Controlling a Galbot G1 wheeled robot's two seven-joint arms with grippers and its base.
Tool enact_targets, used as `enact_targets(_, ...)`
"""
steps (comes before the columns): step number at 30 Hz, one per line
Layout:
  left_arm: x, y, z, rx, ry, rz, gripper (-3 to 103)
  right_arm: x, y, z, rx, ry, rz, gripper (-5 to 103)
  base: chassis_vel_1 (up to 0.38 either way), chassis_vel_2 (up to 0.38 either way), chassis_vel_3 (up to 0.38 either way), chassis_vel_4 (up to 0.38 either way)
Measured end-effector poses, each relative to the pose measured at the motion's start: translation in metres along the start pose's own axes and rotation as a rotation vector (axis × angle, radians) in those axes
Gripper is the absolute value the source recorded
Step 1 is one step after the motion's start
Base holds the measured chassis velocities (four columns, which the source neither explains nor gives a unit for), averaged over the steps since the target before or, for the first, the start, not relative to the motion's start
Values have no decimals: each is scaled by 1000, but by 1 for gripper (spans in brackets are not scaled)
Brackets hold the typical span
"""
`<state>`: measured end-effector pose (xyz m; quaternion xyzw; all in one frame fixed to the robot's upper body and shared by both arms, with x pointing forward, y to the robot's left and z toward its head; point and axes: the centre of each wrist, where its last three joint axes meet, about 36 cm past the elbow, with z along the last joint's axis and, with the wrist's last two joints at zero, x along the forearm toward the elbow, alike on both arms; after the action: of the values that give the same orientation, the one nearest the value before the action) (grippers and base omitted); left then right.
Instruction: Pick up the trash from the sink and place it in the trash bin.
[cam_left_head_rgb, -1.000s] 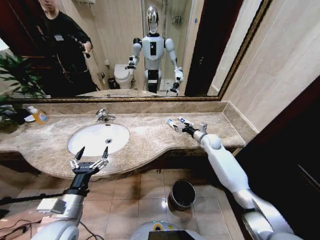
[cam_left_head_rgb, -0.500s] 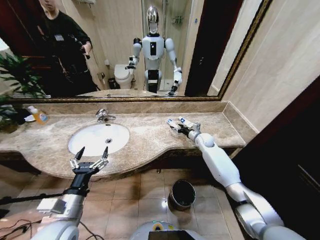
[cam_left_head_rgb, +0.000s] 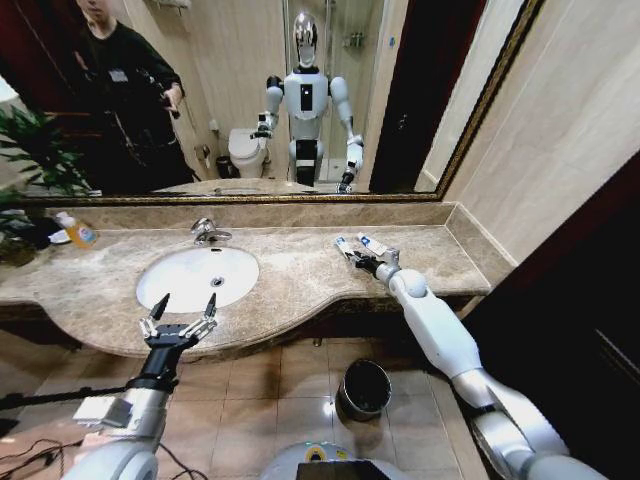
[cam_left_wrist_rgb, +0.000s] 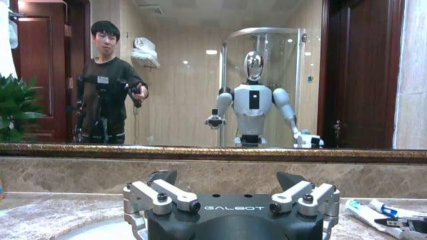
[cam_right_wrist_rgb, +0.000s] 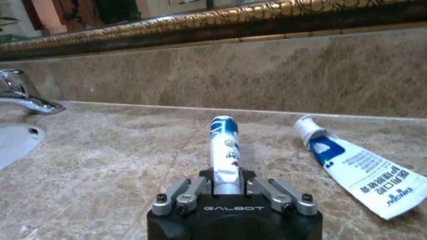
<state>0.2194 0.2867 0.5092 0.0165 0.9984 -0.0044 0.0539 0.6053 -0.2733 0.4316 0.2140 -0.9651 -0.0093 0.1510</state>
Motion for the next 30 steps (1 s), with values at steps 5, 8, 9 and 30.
enact_targets(5, 0, 0, 0, 0, 0, 0, 100, 13, 15, -12, -2, -38, 21, 22, 0, 0, 0, 0)
enact_targets(8, 0, 0, 0, 0, 0, 0, 100, 32, 23, -25, -13, -86, 17, 22, 0, 0, 0, 0)
enact_targets(9, 0, 0, 0, 0, 0, 0, 100, 44, 24, -27, -12, -103, 15, 22, 0, 0, 0, 0)
enact_targets(30, 0, 0, 0, 0, 0, 0, 100, 216, 46, 43, 16, -89, 85, 22, 0, 0, 0, 0)
